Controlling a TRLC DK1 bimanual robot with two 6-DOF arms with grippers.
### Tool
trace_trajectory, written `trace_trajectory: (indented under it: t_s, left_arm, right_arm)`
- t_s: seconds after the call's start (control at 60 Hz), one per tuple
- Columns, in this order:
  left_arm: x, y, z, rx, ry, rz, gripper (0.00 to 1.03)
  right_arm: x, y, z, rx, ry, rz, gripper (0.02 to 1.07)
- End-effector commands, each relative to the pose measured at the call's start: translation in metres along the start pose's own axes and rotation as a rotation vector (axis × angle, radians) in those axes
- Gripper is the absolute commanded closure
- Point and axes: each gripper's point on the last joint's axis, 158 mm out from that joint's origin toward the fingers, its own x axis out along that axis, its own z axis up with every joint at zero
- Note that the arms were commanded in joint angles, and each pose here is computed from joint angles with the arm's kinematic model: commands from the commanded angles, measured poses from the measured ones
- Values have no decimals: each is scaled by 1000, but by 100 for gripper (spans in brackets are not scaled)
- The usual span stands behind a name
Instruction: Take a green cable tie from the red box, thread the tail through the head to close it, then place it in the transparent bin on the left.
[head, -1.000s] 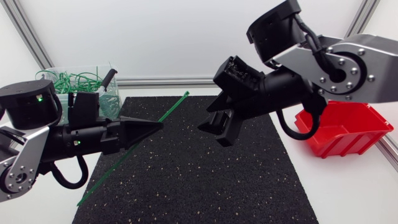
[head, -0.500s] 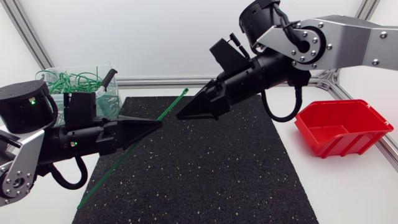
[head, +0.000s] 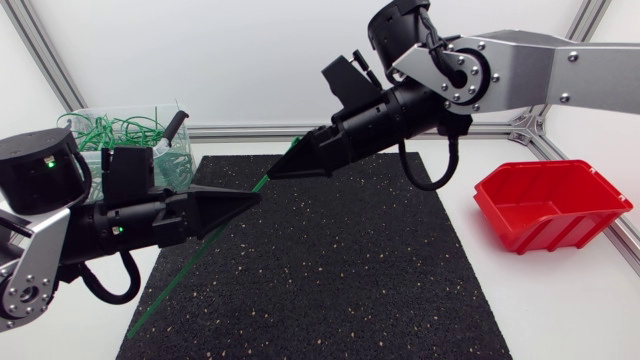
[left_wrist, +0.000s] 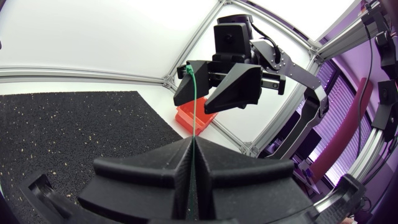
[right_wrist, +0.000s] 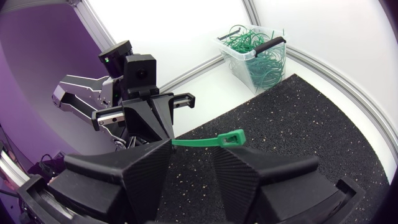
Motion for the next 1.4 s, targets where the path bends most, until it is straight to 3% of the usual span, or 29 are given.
trace_trajectory:
  t_s: [0.0,0.083,0.4,0.683,0.9,0.933,1.0,1.383]
  left_arm:
    - [-2,0,-7,-19,0,-2,99]
    - [-2,0,-8,-19,-1,-1,99]
    - [-1,0,-10,-19,5,-7,99]
    - [1,-4,-17,-18,20,-20,99]
    - [4,-5,-20,-21,31,-26,98]
    - [4,-5,-21,-25,34,-25,96]
    - [4,-3,-21,-30,40,-21,81]
    - [-7,4,-17,-41,80,-8,74]
  right_arm:
    - [4,2,6,22,-8,21,74]
    - [5,3,6,21,-8,26,83]
    - [8,6,5,20,-8,38,83]
    - [12,12,5,17,-6,63,101]
    - [12,16,5,10,-6,65,101]
    - [11,16,5,6,-7,63,101]
    - [10,15,6,-6,-9,39,101]
    - [5,9,-18,-62,91,-50,101]
